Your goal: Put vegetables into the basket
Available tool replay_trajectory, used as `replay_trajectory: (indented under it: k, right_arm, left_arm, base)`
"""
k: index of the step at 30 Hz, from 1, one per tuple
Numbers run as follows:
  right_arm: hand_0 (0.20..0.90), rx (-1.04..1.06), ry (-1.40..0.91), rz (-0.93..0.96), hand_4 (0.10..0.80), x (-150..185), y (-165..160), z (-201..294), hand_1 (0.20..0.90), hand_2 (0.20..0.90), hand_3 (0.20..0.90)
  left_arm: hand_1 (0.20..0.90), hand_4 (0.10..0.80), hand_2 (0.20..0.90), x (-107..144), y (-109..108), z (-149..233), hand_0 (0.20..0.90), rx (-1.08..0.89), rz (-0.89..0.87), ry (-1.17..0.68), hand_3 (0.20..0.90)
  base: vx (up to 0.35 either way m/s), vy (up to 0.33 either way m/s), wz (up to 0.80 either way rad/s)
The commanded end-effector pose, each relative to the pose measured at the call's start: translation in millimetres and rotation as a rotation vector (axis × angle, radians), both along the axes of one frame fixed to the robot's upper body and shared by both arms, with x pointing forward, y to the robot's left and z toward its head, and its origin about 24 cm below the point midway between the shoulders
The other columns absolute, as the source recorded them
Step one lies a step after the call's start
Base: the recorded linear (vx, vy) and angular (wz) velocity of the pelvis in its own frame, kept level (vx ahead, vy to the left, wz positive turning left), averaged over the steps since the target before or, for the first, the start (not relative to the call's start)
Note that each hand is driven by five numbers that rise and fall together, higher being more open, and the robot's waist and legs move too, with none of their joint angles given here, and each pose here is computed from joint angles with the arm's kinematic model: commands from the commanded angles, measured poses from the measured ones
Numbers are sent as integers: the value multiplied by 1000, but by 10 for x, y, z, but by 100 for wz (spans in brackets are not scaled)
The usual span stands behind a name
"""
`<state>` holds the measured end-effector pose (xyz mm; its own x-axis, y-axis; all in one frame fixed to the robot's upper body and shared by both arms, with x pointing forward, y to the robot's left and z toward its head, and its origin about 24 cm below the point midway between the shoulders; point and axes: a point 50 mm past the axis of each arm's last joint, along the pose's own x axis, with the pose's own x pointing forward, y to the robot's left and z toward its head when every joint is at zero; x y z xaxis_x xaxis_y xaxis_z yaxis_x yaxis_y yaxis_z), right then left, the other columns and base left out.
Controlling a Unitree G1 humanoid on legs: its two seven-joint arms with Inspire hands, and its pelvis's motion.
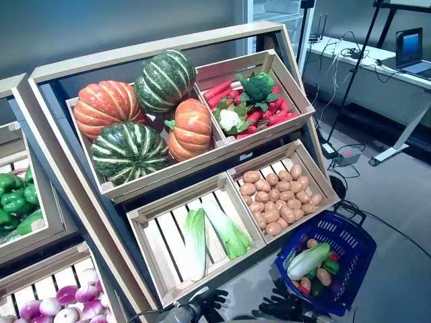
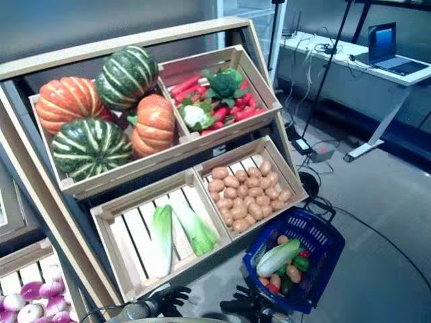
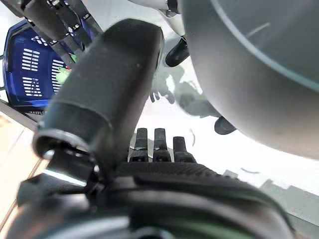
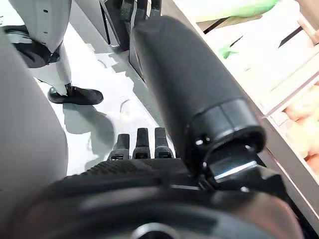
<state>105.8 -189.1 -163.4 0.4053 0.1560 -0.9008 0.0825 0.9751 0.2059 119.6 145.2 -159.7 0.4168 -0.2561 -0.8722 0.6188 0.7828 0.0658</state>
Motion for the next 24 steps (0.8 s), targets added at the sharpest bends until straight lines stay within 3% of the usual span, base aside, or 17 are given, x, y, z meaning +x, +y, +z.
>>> replay_trajectory:
  k: [1, 17, 24]
  right_arm:
    - [900, -20, -46, 59, 800, 174, 146, 22, 900, 900, 900]
    - [900, -29, -53, 74, 800, 239, 134, 41, 900, 900, 900]
    - [900, 16, -160, 18, 800, 352, 128, 103, 900, 900, 900]
  left_arm:
    - [900, 800, 900, 116, 19, 35, 900, 6, -26, -44, 900]
    - [900, 800, 900, 122, -30, 33, 900, -18, -33, -15, 900]
    - [900, 800, 900, 163, -40, 79, 900, -89, 8, -74, 900]
  base:
    - [0, 0, 0]
    - [0, 0, 0]
    - [0, 0, 0]
